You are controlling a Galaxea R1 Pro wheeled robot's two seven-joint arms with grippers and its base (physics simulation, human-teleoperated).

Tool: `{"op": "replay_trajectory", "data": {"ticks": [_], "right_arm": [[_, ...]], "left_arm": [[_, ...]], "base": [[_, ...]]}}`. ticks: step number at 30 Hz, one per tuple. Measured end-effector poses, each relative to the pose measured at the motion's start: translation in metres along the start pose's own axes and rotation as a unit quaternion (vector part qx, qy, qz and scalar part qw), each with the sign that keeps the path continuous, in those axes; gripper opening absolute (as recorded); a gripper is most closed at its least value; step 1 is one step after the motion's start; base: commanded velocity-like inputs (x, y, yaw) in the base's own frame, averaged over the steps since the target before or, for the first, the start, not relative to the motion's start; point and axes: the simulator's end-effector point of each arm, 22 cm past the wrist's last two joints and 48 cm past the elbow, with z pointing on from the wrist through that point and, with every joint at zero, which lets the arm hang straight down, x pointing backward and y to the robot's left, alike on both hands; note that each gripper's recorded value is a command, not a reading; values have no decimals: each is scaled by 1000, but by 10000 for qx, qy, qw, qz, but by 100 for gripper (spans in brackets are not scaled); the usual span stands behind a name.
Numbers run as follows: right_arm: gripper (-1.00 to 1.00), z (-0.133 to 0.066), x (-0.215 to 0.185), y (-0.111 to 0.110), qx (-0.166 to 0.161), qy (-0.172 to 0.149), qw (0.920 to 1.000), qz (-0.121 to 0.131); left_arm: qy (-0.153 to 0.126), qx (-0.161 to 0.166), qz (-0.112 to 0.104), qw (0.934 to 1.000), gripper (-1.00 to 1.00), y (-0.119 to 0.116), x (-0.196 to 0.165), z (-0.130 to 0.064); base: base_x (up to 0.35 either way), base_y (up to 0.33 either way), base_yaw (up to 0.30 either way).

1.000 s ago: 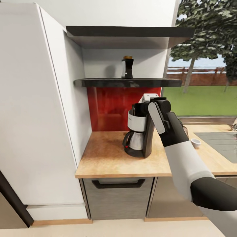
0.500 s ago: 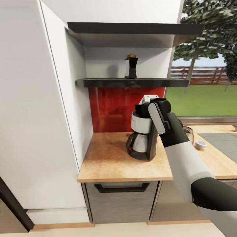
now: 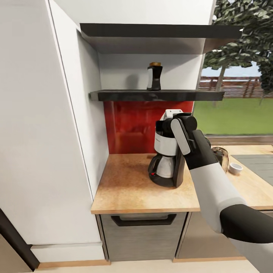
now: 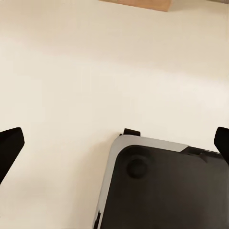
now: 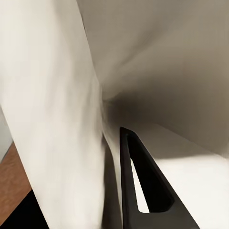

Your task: Set up a coffee station on the kitchen countertop: keep the coffee maker on the countertop, move the bottle of coffee from the kitchen shelf to the counter next to the coffee maker, place a paper coffee filter on top of the coffee maker, put the saucer next to the coffee maker with the coffee cup on the saucer, and place the electric kettle next to the coffee maker.

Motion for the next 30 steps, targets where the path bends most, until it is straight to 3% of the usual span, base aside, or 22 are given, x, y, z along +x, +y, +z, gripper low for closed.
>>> {"op": "replay_trajectory", "data": {"ticks": [30], "right_arm": [[-100, 14, 14, -2, 13, 140, 9999, 9]], "left_arm": [[108, -20, 12, 9999, 100, 2, 8, -1]], "base": [[7, -8, 0]]}}
